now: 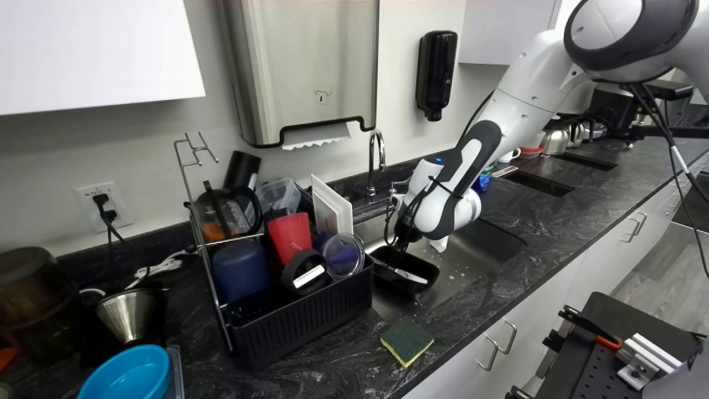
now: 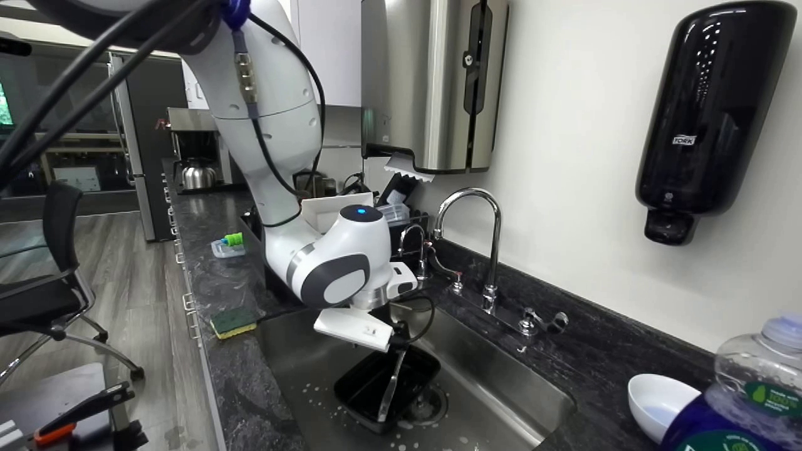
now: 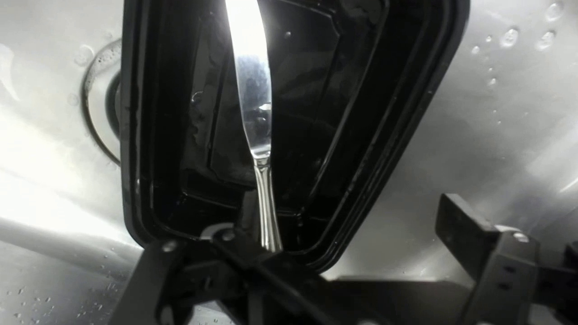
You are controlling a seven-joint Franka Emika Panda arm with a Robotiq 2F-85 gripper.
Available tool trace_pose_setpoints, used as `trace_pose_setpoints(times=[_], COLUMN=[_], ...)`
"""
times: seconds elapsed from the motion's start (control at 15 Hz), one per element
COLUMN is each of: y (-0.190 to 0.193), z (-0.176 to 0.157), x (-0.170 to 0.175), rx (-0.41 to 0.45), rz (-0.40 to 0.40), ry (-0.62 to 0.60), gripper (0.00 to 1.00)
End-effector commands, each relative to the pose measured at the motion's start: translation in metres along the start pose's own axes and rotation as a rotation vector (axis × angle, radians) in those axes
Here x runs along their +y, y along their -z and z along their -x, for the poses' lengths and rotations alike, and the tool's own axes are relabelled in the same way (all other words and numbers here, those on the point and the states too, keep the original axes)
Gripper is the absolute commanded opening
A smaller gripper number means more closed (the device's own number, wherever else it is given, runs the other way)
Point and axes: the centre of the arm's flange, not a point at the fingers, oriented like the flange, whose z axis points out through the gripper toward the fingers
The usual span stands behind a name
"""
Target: Take the silver butter knife out of the black lunchbox and put it on the dishrack
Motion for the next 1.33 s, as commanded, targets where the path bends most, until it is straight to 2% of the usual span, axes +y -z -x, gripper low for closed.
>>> trace_pose_setpoints(times=[0.0, 1.27], y=[-0.013, -0.034], z=[0.003, 0.001], x=[0.01, 0.024], rx=[0.02, 0.054], rz=[0.003, 0.035], ry=[0.046, 0.099], gripper=[1.0, 1.0])
